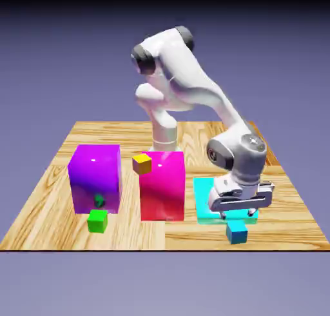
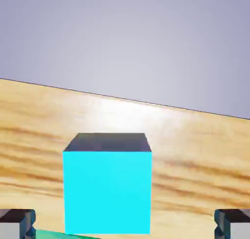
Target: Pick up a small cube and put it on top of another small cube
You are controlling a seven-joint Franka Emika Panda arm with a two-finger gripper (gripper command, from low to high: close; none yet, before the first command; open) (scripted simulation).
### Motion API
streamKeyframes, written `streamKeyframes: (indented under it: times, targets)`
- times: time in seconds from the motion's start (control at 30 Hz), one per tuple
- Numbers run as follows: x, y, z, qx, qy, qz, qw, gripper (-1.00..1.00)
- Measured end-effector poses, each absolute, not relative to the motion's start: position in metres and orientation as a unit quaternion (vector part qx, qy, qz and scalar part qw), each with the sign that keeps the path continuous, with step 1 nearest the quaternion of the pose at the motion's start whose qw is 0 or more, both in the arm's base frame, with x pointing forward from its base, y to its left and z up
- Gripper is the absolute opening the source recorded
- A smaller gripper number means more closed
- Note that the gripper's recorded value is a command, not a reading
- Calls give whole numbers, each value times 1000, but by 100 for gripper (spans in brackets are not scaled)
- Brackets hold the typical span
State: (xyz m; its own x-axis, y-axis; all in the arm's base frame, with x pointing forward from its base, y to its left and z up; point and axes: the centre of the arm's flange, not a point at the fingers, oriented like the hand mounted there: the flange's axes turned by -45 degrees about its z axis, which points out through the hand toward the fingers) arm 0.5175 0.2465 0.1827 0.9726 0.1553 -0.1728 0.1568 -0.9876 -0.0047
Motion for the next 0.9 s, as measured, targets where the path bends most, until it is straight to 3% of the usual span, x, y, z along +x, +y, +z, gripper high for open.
streamKeyframes:
  times: [0.2,0.23,0.57,0.9]
  targets:
    - [511,245,130,993,78,-85,6,0]
    - [511,244,128,993,78,-85,7,-100]
    - [520,243,196,993,78,-86,6,-100]
    - [543,74,179,991,32,-121,37,-100]
